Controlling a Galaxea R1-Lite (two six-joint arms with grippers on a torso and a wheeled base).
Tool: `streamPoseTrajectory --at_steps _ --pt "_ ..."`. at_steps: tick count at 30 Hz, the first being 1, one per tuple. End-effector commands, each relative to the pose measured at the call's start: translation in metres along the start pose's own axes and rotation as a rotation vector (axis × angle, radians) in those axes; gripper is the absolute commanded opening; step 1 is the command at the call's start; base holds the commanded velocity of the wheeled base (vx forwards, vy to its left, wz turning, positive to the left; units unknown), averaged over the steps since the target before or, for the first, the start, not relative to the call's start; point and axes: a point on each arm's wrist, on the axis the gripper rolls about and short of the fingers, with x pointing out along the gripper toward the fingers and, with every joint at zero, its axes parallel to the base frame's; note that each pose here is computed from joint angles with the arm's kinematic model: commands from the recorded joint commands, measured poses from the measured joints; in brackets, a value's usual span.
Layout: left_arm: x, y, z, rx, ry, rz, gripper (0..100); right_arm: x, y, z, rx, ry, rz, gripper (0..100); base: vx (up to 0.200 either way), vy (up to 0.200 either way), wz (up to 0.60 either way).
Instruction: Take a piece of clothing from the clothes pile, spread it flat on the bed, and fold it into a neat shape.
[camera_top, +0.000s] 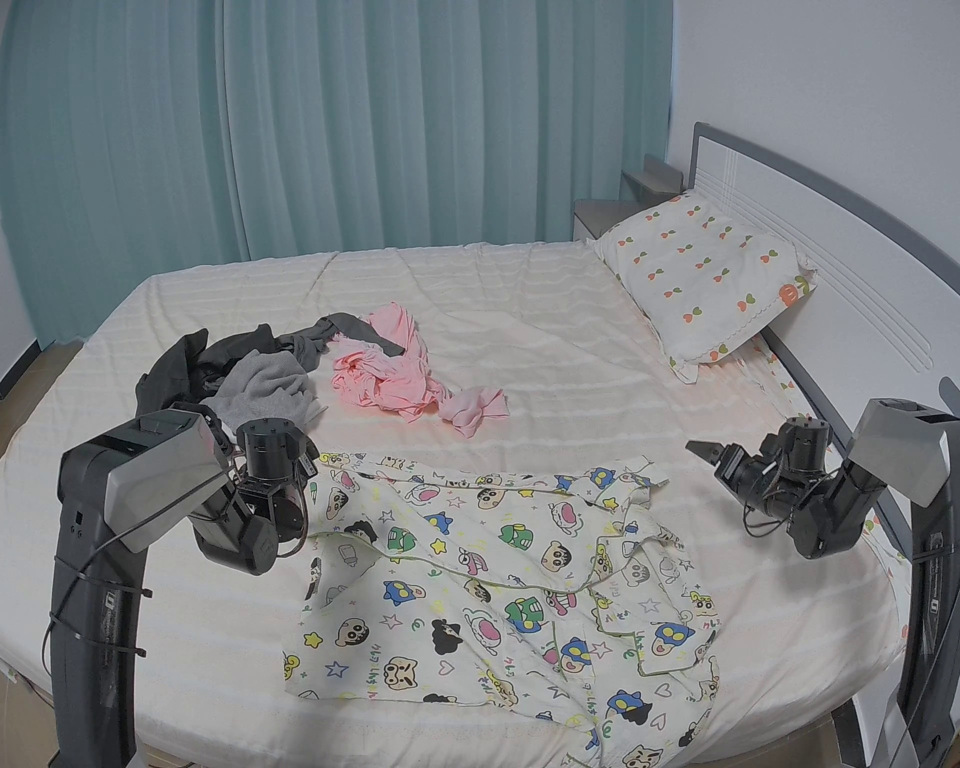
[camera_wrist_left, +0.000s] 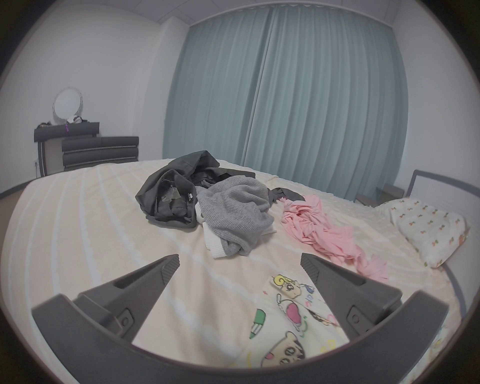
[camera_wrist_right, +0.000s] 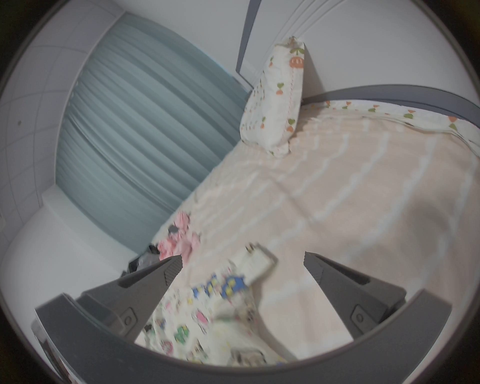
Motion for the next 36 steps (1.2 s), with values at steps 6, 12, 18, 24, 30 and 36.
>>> streamPoseTrajectory --at_steps 6,12,18,24,30,36 --pt "-0.116 0.030 0.041 -0.211 0.191 -0.151 100 -0.047 -0.035 -0.036 -0.019 0.212 -0.050 100 0.000 0.000 0.00" --pt "-0.141 0.035 0.028 -0.289 0.272 -0.149 100 -0.052 -0.044 -0.060 -0.136 0.292 -0.063 100 0.000 0.000 0.00" --pt "-0.154 0.025 0.019 -0.353 0.316 -0.177 100 -0.056 -0.040 -0.071 -0.168 0.330 -0.054 100 0.000 0.000 0.00" --pt "-0.156 0.025 0.017 -0.359 0.323 -0.175 100 -0.056 -0.033 -0.078 -0.181 0.343 -0.025 100 0.000 0.000 0.00" --pt "-0.158 0.028 0.015 -0.355 0.331 -0.166 100 -0.062 -0.025 -0.078 -0.198 0.328 0.005 100 0.000 0.000 0.00" --pt "-0.159 0.031 0.013 -0.357 0.331 -0.167 100 -0.069 -0.022 -0.089 -0.190 0.374 0.022 100 0.000 0.000 0.00"
